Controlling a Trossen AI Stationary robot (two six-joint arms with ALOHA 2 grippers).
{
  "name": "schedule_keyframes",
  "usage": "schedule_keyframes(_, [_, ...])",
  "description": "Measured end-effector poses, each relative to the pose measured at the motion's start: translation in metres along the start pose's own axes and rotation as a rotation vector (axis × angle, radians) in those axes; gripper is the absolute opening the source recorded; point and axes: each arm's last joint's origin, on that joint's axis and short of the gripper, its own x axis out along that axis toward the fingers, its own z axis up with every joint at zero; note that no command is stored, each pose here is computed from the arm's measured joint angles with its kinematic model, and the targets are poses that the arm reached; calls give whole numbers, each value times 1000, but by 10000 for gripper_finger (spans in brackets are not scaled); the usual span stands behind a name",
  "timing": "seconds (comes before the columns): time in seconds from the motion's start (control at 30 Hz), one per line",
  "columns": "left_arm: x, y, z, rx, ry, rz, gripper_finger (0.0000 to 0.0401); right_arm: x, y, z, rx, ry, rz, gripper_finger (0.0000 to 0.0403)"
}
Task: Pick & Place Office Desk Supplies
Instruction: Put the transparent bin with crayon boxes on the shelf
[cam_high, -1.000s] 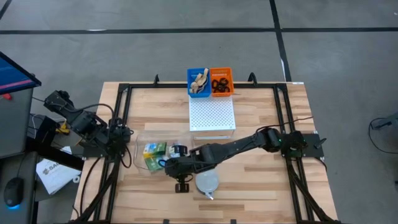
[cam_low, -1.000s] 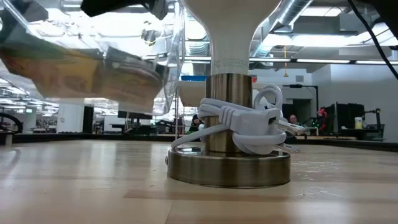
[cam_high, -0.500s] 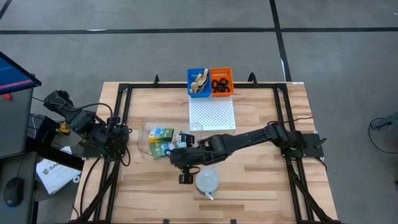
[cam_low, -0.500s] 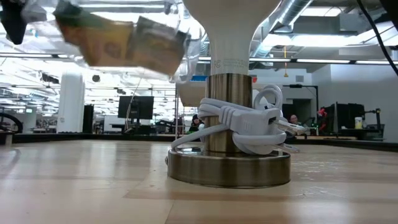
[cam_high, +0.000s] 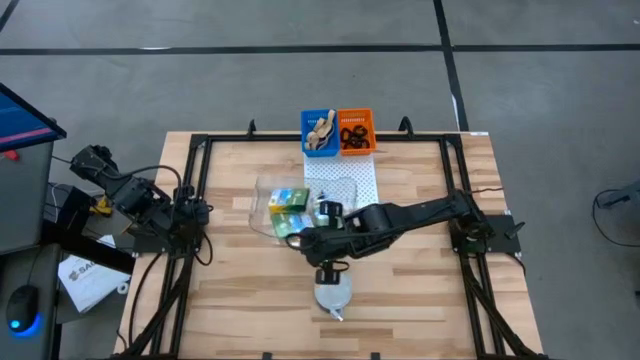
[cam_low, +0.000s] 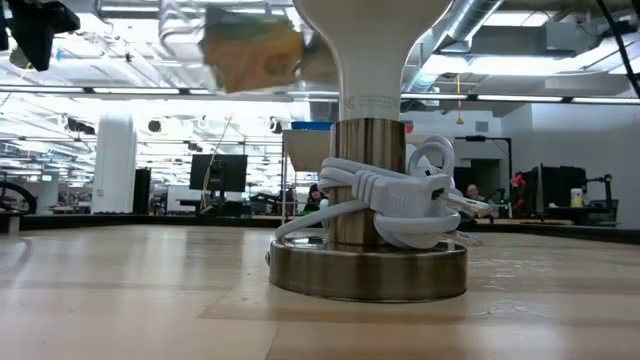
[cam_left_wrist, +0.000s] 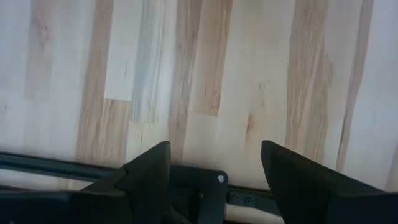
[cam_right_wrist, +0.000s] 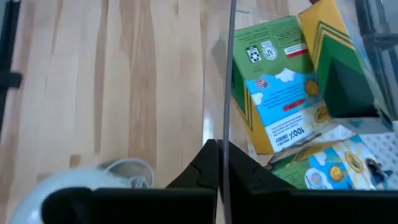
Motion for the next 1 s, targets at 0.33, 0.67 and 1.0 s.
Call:
schedule_keyframes(0.33, [0, -2, 5, -42, -65, 2, 241, -49, -4, -27, -17, 112, -45, 0])
schedule_keyframes(0.67, [0, -2, 5, -44, -83, 15, 241, -76, -23, -55, -30, 110, -57, 0])
schedule_keyframes(1.0, [0, -2, 6, -69, -102, 30, 241, -81, -33, -87, -19, 20, 7, 0])
